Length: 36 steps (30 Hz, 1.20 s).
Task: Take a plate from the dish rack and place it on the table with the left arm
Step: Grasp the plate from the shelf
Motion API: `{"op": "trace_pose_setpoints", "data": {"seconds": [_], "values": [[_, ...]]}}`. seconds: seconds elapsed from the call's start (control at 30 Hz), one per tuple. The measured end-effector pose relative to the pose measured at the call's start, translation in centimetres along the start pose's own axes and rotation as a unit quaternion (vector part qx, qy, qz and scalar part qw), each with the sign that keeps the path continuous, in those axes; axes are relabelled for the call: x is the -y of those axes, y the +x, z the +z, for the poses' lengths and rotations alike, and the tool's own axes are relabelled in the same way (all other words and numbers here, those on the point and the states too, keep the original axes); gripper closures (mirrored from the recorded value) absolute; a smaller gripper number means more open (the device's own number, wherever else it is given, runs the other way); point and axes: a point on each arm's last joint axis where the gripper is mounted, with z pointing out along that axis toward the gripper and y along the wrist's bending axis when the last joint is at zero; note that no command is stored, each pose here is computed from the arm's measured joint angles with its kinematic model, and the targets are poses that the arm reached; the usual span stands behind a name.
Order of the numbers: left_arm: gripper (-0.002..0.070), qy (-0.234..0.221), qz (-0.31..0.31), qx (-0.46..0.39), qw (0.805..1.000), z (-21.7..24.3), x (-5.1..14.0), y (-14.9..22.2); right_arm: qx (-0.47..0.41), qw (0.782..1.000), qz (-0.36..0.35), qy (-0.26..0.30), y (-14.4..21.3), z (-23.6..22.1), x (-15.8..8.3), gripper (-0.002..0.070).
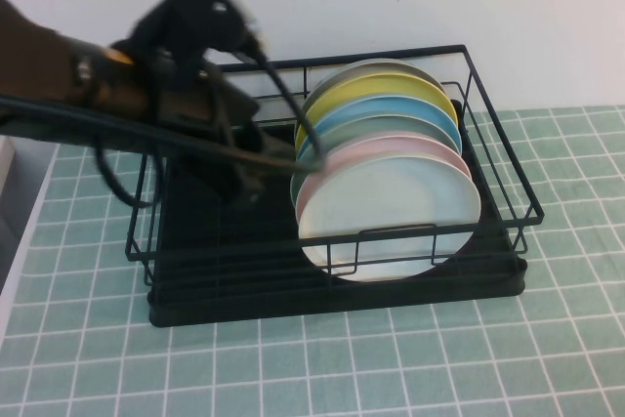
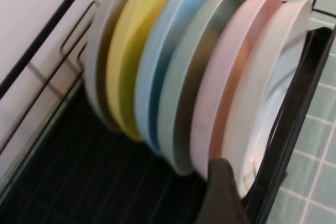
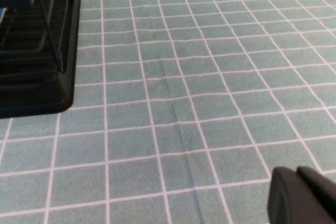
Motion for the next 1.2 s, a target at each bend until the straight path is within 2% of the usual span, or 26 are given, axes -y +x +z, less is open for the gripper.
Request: {"op": "trace_pose_setpoints", "data": {"seconds": [0.33,0.5,0.67,0.8,1.2], "values": [[0.0235,0.016,0.098,0.033,0.994,3.4,3.5,-1.9,0.0,1.0,-0.001,0.0,0.0,0.0,0.0,0.0678],[0.0235,0.005,0.11,0.046,0.993,5.4,4.2,-2.3,0.0,1.0,-0.001,0.0,0.0,0.0,0.0,0.0678],[0.0235,0.017,0.112,0.034,0.993,7.5,4.9,-1.9,0.0,1.0,-0.001,0.0,0.0,0.0,0.0,0.0678],[0.0235,0.019,0.113,0.017,0.993,9.2,4.8,-1.1,0.0,1.0,-0.001,0.0,0.0,0.0,0.0,0.0678],[0.0235,-0.024,0.109,0.033,0.993,11.1,3.9,-0.9,0.0,1.0,-0.001,0.0,0.0,0.0,0.0,0.0678]]}}
